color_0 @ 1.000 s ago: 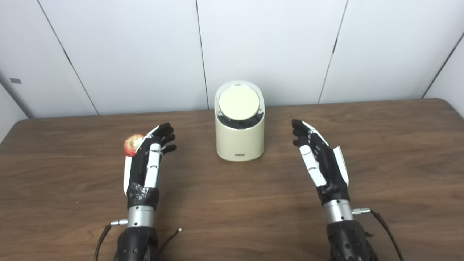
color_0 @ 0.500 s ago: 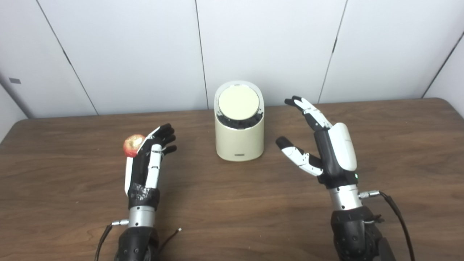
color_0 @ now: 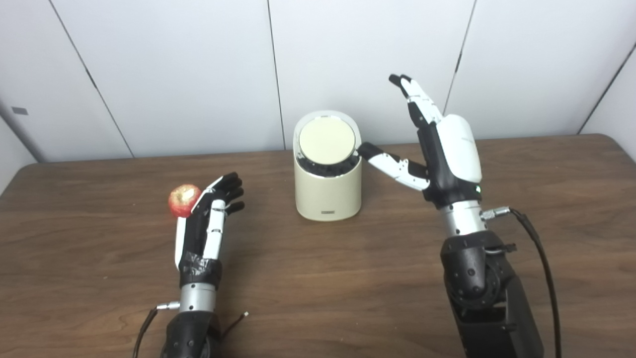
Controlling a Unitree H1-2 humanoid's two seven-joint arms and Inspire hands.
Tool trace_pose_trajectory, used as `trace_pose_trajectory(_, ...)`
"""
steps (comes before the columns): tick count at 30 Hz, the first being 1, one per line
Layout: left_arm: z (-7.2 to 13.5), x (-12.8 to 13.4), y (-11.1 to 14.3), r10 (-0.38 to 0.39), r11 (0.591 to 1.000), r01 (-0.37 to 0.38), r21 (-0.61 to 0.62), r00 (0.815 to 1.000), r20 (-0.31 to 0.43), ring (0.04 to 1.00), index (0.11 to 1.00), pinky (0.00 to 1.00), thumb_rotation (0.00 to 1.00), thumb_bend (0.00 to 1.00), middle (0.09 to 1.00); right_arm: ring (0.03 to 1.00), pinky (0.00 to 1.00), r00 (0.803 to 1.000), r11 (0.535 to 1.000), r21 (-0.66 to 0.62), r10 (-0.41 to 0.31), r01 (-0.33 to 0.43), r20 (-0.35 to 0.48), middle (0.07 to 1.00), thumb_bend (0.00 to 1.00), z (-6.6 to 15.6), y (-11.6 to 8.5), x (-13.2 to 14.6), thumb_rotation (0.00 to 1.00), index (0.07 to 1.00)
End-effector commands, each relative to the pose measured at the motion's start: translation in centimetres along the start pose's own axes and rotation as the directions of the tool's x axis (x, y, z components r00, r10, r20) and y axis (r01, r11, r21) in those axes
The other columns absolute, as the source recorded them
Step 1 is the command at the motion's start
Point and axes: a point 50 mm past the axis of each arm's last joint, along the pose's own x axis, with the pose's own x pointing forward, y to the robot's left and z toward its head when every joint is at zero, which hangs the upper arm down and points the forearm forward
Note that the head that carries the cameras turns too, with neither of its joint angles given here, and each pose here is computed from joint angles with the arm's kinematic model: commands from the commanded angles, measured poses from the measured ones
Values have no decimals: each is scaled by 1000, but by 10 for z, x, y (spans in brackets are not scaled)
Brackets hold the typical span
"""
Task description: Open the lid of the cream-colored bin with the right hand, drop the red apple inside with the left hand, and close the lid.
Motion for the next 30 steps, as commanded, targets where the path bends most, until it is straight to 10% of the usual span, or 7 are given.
trace_pose_trajectory(1, 16, 9, -6, -15, 1000, 16, -13, 996, 88, 800, 796, 750, 759, 189, 801, 894, 764, 998, 998, -36, -50, 51, 35, 945, 610, 20, -12, 20, 853, 927)
trace_pose_trajectory(30, 16, 1, -14, -16, 1000, 17, -18, 996, 84, 802, 804, 753, 784, 181, 806, 935, 830, 997, 963, -262, 47, -63, -67, 951, 764, 14, 23, 108, 572, 939)
